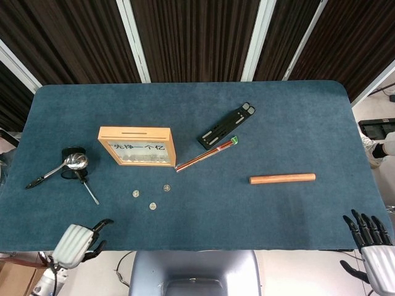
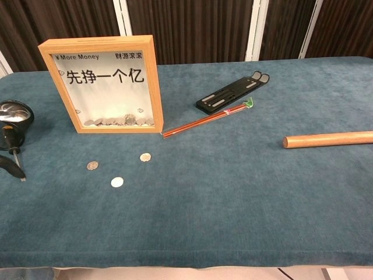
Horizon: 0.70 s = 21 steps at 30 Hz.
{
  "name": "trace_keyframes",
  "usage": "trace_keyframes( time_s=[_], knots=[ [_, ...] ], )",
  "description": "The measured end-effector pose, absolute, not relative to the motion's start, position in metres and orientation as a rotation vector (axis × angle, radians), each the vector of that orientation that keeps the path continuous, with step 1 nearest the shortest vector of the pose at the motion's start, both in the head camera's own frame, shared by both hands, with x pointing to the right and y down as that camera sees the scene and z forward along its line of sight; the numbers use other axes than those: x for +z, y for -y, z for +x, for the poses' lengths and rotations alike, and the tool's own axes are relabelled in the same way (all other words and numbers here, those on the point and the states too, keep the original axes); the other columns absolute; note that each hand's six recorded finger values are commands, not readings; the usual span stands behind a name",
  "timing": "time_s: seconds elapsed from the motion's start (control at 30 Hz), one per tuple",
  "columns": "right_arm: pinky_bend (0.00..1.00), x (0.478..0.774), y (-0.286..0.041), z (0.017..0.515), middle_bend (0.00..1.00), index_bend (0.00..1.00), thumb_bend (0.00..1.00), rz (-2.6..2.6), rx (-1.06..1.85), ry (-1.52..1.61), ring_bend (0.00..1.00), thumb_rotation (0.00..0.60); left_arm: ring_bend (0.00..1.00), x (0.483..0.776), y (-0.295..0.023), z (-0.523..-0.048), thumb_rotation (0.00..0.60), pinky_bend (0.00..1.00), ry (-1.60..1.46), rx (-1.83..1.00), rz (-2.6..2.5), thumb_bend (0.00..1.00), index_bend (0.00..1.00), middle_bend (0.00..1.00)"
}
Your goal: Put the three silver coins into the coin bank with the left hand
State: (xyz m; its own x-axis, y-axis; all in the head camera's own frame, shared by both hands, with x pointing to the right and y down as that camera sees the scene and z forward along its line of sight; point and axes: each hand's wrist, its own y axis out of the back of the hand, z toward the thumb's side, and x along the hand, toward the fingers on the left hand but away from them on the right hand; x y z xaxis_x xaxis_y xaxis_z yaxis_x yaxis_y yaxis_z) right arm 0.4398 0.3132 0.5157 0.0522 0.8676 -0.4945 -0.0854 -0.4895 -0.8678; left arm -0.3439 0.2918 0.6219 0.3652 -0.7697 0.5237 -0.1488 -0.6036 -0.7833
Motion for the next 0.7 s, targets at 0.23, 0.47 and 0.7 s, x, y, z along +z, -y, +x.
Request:
trace_keyframes(
  time_s=[0.23,0.47,0.7],
  knots=[
    [0.0,0.517,-0.31,0.44,0.0,0.0,0.22,-1.559,1.558,0.812,0.0,0.6,1.0,0.667,-0.262,-0.315,0.6,1.0,-0.843,-1.235,-1.983,0.41,0.4,1.0],
    [0.0,0.515,-0.309,0.445,0.0,0.0,0.22,-1.553,1.565,0.829,0.0,0.6,1.0,0.699,-0.242,-0.298,0.6,1.0,-0.9,-1.322,-1.929,0.4,0.4,1.0],
    [0.0,0.515,-0.308,0.447,0.0,0.0,0.22,-1.553,1.572,0.836,0.0,0.6,1.0,0.724,-0.229,-0.285,0.6,1.0,-0.883,-1.403,-1.842,0.39,0.4,1.0]
  ],
)
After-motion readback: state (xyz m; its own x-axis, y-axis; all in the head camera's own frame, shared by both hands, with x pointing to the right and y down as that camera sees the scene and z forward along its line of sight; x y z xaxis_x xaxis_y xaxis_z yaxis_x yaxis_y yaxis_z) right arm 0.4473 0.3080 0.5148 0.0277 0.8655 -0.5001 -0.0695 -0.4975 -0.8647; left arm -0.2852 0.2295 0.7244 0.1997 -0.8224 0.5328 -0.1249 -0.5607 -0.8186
